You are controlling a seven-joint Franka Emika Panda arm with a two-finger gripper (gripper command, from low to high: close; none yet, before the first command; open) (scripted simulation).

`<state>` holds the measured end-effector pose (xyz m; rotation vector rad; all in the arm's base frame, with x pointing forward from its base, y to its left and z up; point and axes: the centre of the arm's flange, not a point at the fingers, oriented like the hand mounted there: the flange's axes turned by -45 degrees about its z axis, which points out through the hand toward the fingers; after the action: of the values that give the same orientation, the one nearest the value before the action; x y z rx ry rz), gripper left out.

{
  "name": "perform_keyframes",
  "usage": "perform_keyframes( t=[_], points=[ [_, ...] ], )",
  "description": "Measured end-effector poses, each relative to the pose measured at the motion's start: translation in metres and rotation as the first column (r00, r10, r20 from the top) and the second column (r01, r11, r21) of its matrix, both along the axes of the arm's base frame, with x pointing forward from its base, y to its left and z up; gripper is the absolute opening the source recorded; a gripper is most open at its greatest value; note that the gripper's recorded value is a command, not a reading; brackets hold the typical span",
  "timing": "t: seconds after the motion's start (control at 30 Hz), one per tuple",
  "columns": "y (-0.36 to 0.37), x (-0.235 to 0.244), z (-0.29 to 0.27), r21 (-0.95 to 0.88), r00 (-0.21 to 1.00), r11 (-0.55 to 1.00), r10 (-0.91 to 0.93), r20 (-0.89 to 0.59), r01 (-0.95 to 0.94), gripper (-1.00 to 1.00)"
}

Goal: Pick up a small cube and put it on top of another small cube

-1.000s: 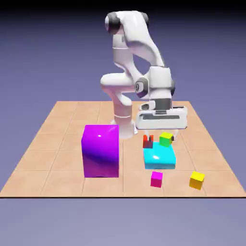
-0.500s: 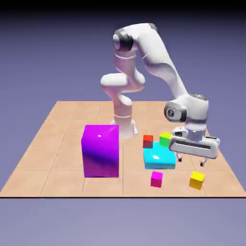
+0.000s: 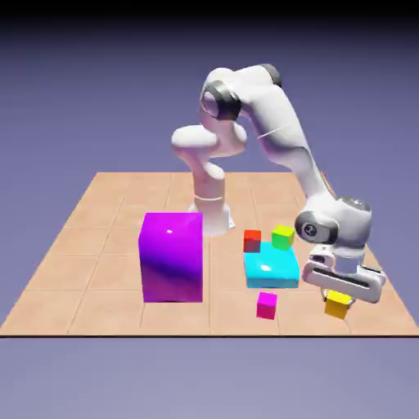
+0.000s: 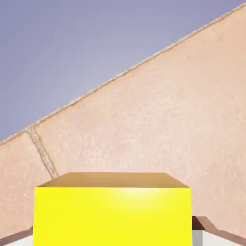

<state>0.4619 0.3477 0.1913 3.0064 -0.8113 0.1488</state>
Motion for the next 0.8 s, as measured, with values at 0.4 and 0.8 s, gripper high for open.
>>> perform_keyframes(
  t=[0.4, 0.8],
  points=[
    [-0.049, -0.064, 0.099, -0.024, 0.958, 0.958, -0.287, -0.015, 0.286, -1.0],
    [-0.116, -0.143, 0.137, -0.046, 0.807, 0.806, -0.591, -0.006, 0.59, -1.0]
  ],
)
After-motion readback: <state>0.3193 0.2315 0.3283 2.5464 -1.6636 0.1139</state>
